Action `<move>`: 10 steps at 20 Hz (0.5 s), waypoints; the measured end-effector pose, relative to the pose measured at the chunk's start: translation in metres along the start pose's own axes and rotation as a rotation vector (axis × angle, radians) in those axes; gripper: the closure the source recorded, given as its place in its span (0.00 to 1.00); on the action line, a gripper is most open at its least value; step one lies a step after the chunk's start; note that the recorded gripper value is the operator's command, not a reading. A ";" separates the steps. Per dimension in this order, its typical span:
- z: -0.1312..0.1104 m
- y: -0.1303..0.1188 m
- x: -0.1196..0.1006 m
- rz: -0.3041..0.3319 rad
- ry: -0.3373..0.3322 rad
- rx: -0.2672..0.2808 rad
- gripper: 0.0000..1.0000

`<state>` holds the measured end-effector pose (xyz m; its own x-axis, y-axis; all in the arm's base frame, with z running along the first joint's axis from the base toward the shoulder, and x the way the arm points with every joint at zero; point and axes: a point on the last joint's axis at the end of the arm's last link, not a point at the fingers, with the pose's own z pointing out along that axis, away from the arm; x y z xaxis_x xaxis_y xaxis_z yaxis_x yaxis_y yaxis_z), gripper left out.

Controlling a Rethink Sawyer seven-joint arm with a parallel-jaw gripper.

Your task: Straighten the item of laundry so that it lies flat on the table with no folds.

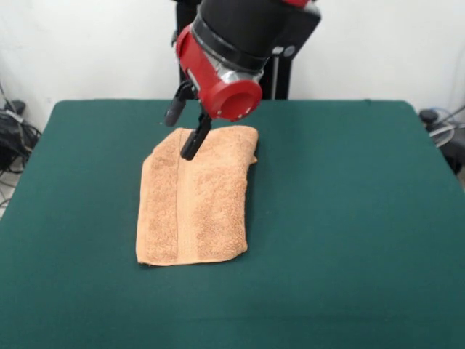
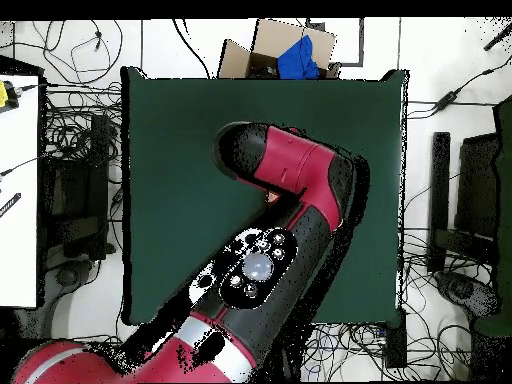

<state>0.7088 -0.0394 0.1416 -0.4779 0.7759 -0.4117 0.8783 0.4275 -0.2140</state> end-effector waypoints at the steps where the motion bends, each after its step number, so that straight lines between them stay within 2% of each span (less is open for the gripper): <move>1: 0.006 -0.001 0.000 -0.002 -0.003 0.003 0.00; 4: 0.018 -0.003 0.000 -0.002 -0.007 0.011 0.00; 5: 0.029 -0.005 -0.001 -0.002 -0.010 0.019 0.00; 10: 0.056 -0.010 -0.001 -0.007 -0.029 0.029 0.00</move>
<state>0.7014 -0.0704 0.0944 -0.4837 0.7592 -0.4355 0.8752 0.4186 -0.2423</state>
